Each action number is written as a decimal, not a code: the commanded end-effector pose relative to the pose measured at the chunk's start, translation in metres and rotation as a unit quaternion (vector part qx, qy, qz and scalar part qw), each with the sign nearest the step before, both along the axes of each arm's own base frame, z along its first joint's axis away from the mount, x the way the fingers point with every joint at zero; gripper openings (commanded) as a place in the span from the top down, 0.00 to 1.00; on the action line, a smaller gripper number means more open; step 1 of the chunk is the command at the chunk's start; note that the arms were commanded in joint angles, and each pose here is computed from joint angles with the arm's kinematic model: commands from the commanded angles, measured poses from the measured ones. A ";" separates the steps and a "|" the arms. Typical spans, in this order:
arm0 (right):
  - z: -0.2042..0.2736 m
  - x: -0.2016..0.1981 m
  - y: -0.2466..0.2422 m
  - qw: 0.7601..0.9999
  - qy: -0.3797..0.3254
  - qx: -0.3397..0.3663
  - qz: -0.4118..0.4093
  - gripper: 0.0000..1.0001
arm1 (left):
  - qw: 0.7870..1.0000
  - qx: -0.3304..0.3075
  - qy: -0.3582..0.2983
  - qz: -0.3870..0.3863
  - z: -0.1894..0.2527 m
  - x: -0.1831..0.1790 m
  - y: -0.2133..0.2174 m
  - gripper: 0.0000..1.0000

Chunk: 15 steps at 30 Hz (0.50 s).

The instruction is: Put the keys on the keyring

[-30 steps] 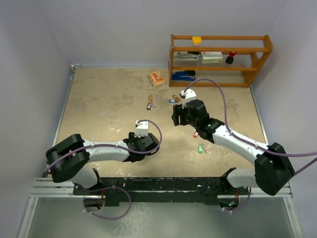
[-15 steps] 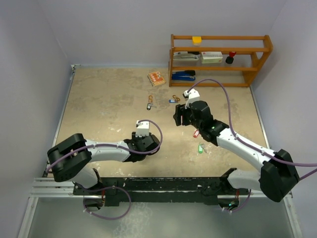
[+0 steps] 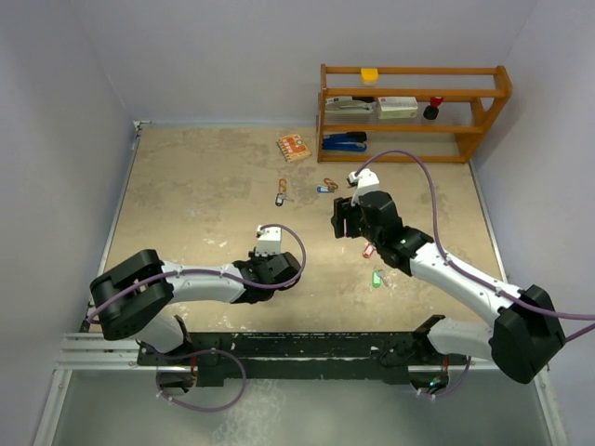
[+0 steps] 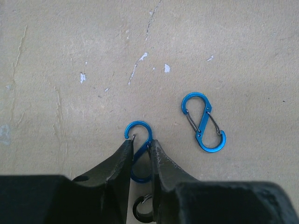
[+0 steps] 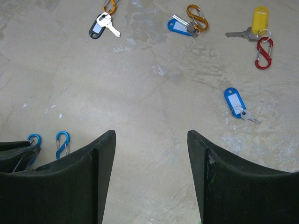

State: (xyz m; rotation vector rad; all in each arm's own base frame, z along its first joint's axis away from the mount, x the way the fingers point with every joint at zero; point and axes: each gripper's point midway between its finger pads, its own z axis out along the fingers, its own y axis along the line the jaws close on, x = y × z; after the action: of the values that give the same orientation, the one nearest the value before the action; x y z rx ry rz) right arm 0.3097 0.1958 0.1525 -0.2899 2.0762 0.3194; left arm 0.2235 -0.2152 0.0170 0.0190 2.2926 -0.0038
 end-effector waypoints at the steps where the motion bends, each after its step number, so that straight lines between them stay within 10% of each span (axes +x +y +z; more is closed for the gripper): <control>1: 0.010 0.001 -0.006 1.000 -0.014 0.007 -0.017 0.34 | 0.999 0.009 0.029 -0.016 -0.010 -0.009 -0.002 0.83; 5: 0.008 0.001 -0.006 1.000 -0.012 0.005 -0.018 0.34 | 0.999 0.007 0.031 -0.016 -0.012 -0.010 -0.001 1.00; 15: -0.005 0.002 -0.018 0.998 0.011 -0.021 -0.051 0.33 | 1.000 0.001 -0.007 -0.007 0.012 0.001 -0.001 1.00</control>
State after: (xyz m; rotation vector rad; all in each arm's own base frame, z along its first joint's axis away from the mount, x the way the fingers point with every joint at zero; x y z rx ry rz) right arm 0.3096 0.1907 0.1514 -0.2739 2.0827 0.2930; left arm 0.2245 -0.2162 0.0185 0.0152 2.2867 -0.0100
